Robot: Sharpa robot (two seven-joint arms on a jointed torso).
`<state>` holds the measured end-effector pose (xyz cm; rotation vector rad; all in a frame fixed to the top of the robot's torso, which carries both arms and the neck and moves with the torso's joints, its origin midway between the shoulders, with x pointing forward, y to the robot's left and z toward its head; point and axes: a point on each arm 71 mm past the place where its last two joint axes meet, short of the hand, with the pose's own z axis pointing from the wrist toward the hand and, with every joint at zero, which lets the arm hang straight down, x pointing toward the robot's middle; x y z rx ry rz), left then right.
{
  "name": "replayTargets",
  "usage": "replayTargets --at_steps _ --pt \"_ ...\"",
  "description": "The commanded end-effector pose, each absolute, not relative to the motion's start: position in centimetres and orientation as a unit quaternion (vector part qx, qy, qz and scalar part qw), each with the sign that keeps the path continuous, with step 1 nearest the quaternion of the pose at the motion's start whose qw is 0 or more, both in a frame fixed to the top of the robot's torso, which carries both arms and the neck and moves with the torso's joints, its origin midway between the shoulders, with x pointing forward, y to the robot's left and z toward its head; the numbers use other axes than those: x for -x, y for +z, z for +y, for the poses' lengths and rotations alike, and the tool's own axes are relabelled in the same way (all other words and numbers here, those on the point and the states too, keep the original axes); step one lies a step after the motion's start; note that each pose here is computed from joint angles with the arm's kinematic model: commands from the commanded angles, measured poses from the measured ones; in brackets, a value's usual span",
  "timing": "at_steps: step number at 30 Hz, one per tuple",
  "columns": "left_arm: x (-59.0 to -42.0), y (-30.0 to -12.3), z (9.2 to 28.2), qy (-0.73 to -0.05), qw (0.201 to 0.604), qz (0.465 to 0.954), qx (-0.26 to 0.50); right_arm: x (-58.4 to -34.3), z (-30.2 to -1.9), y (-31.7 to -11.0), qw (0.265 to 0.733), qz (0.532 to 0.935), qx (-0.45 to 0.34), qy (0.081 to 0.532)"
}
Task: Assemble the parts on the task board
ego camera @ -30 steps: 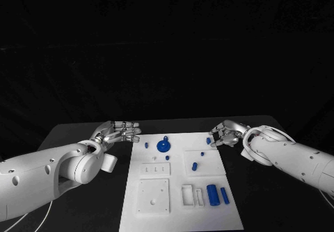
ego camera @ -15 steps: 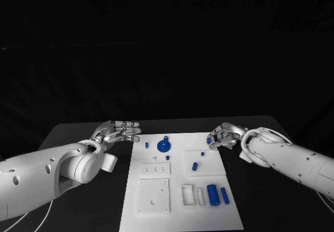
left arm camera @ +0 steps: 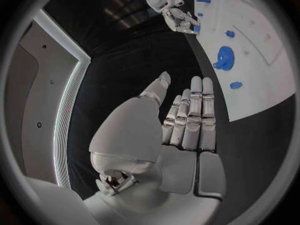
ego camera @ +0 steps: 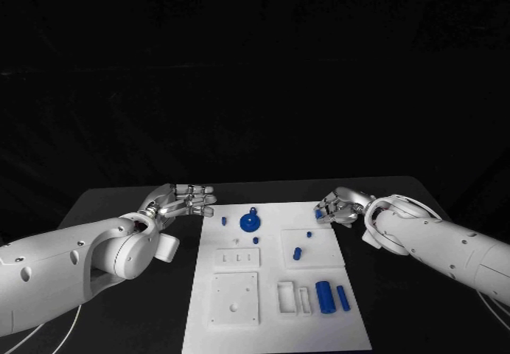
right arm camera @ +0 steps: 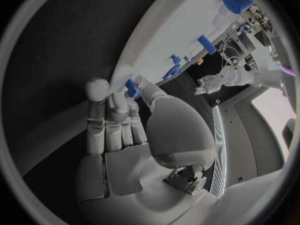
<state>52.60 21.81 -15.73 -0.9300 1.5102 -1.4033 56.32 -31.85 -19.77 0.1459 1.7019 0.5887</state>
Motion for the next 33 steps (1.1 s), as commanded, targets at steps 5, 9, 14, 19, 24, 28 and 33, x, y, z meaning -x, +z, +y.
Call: replayTargets --at_steps 5,9,14,19,24,28,33 --pt "-52.55 -15.65 21.58 -0.569 0.420 0.603 0.368 -56.33 -31.59 -19.92 0.619 0.738 -0.063 0.261" --pt "-52.54 -15.65 21.57 -0.569 0.420 0.604 0.368 -56.34 -31.64 -19.95 0.620 0.738 -0.064 0.260" --pt "-52.55 -15.66 21.57 -0.569 0.420 0.604 0.368 -56.34 -31.72 -19.95 0.622 0.736 -0.065 0.259" --pt "-52.54 -15.66 21.57 -0.569 0.420 0.604 0.368 -56.35 -31.76 -19.90 0.627 0.733 -0.066 0.258" --pt "-52.54 -15.66 21.56 -0.569 0.420 0.604 0.368 -56.37 -31.71 -19.78 0.634 0.726 -0.067 0.257" --pt "-52.53 -15.67 21.55 -0.569 0.420 0.604 0.368 -56.38 -31.63 -19.66 0.640 0.721 -0.067 0.257" --pt "-52.51 -15.73 21.46 -0.565 0.419 0.609 0.367 -56.37 -31.44 -19.42 0.649 0.711 -0.072 0.262"
